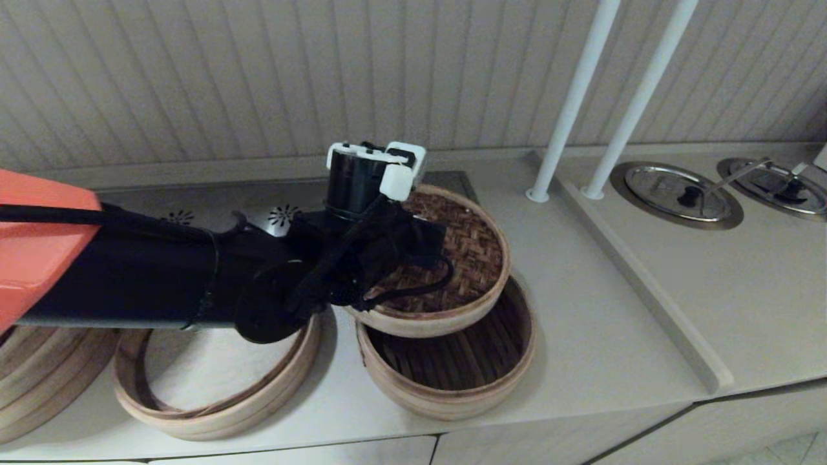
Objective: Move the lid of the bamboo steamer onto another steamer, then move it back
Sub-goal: Put the steamer
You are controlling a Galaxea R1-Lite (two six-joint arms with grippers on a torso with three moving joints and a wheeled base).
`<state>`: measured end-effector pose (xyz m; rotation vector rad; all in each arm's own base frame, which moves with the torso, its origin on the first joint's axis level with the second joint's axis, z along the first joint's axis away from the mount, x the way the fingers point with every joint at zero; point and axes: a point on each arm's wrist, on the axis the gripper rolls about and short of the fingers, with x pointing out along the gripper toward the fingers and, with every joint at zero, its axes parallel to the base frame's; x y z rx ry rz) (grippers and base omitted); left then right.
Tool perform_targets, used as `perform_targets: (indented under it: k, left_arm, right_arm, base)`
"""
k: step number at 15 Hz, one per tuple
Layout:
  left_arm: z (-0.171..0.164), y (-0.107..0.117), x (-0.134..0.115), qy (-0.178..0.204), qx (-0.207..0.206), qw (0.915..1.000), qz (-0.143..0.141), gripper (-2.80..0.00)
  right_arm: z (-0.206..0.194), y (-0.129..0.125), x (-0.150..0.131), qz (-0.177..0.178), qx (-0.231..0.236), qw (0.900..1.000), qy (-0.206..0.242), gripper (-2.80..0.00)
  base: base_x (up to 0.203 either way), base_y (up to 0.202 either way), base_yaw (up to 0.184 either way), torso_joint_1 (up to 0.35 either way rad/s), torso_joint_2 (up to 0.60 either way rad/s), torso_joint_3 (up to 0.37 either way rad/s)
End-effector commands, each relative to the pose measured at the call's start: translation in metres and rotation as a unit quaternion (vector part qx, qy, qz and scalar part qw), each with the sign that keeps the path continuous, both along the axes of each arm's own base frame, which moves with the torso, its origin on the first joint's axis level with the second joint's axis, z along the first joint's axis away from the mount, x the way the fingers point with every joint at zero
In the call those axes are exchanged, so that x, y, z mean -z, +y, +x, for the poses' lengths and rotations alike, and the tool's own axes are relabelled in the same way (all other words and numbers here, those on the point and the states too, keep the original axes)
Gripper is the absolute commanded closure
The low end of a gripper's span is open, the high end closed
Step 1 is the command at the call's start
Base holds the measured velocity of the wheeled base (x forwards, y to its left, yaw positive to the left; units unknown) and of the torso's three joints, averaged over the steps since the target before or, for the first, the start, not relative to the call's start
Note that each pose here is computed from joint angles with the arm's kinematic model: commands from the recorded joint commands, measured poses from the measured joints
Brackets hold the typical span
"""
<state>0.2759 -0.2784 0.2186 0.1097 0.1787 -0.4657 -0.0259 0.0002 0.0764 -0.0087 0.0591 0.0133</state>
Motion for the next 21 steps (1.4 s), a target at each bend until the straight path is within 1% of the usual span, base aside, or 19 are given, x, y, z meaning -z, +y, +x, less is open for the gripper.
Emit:
perform_targets:
  k: [1,4,8,12,14,17,21]
  left_arm:
    - [-0.002,0.016,-0.016,-0.014,-0.013,0.9997,-0.013,0.00]
    - [-0.002,0.049,-0.024,-0.018,-0.043,0.9988,-0.015,0.00]
    - [-0.012,0.108,-0.029,-0.018,-0.096,0.9952,-0.010,0.00]
    - [-0.033,0.154,-0.026,-0.011,-0.122,0.9924,-0.010,0.00]
    - [-0.047,0.172,-0.021,-0.007,-0.124,0.9923,-0.003,0.00]
    - [-0.065,0.192,-0.008,0.006,-0.137,0.9905,0.007,0.00]
    - [-0.076,0.220,0.016,0.004,-0.164,0.9865,0.004,0.00]
  right_arm:
    - [0.000,0.000,0.000,0.000,0.000,1.000,0.000,0.00]
    - [0.000,0.000,0.000,0.000,0.000,1.000,0.001,0.00]
    - [0.000,0.000,0.000,0.000,0.000,1.000,0.001,0.00]
    - [0.000,0.000,0.000,0.001,0.000,1.000,0.002,0.00]
    - [0.000,0.000,0.000,0.001,0.000,1.000,0.001,0.00]
    - [0.000,0.000,0.000,0.001,0.000,1.000,0.001,0.00]
    - [0.000,0.000,0.000,0.001,0.000,1.000,0.001,0.00]
  base:
    - [0.000,0.000,0.000,0.000,0.00,0.000]
    - [0.000,0.000,0.000,0.000,0.00,0.000]
    - [0.000,0.000,0.000,0.000,0.00,0.000]
    - [0.000,0.000,0.000,0.000,0.00,0.000]
    - [0.000,0.000,0.000,0.000,0.00,0.000]
    - [0.000,0.000,0.000,0.000,0.00,0.000]
    - [0.000,0.000,0.000,0.000,0.00,0.000]
